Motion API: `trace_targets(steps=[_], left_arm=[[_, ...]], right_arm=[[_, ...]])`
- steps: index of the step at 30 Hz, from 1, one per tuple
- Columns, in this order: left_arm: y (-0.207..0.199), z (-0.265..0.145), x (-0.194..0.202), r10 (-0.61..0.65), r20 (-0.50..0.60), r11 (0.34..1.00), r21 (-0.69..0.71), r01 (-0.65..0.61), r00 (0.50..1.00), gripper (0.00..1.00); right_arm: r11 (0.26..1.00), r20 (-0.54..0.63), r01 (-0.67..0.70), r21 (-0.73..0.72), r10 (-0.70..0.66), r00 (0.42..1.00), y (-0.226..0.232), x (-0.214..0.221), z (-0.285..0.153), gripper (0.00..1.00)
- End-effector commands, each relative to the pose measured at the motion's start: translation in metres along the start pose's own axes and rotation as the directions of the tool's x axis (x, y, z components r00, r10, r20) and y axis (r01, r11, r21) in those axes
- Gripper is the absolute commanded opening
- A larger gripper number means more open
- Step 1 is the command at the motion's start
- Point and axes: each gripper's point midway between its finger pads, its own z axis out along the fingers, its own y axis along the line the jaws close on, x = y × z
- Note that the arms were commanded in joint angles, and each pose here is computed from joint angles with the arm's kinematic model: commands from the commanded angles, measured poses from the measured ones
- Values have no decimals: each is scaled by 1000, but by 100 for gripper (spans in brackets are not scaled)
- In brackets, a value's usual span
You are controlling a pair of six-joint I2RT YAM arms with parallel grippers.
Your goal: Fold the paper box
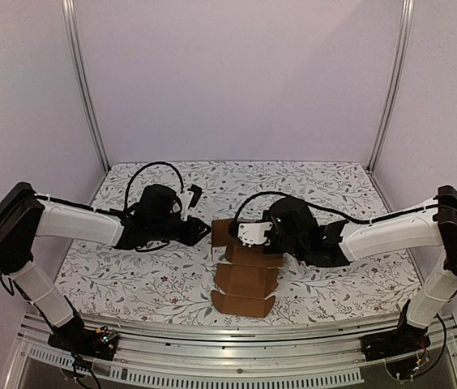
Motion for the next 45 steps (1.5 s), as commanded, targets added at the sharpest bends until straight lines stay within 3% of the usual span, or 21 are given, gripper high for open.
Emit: trace_targets(steps=[1, 17, 38, 45], left_arm=[[-7, 8, -3, 27, 16, 997, 71, -28, 1000, 22], [-33, 11, 10, 67, -25, 972, 227, -60, 997, 21], [-49, 22, 26, 113, -67, 956, 281, -90, 991, 21], [-61, 22, 31, 134, -72, 948, 300, -107, 988, 22]], right_arm=[[1000, -6, 17, -3, -17, 1000, 9, 0, 5, 0], [1000, -20, -3, -12, 2, 1000, 16, 4, 8, 0], [1000, -20, -19, -9, 19, 1000, 23, 0, 5, 0], [999, -76, 54, 8, -53, 996, 37, 2, 11, 0]])
